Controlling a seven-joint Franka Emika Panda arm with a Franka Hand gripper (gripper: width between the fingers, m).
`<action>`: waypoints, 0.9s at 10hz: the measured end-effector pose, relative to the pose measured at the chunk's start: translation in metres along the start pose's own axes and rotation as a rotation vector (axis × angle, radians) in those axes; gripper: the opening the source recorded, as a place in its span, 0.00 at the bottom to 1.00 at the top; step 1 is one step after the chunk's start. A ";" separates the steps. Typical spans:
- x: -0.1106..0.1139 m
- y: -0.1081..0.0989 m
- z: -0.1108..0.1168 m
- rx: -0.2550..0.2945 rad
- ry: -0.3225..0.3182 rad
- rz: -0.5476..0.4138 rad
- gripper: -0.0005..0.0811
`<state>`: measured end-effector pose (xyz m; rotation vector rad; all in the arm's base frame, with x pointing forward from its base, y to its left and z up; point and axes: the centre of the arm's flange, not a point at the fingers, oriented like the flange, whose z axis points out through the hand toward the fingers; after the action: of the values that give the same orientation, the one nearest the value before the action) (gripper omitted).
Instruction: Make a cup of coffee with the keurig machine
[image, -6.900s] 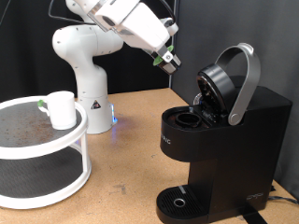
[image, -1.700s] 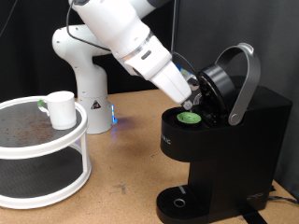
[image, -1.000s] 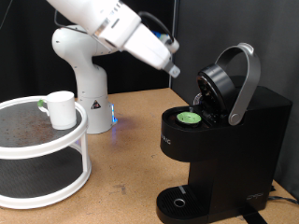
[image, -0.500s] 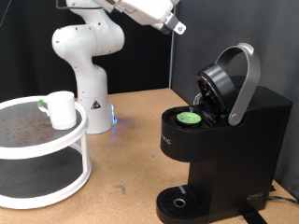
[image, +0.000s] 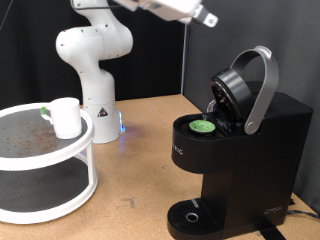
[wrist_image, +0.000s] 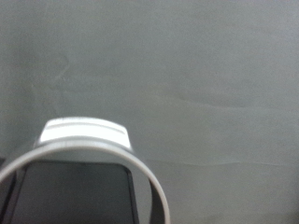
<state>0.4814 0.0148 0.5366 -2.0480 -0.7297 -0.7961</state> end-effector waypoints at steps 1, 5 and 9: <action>0.008 -0.008 0.011 0.009 -0.017 0.021 0.99; 0.027 -0.023 0.040 -0.029 -0.045 0.066 0.99; 0.037 -0.039 0.056 0.037 -0.035 0.059 0.99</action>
<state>0.4920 0.0891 0.5553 -2.0446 -0.6954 -0.7101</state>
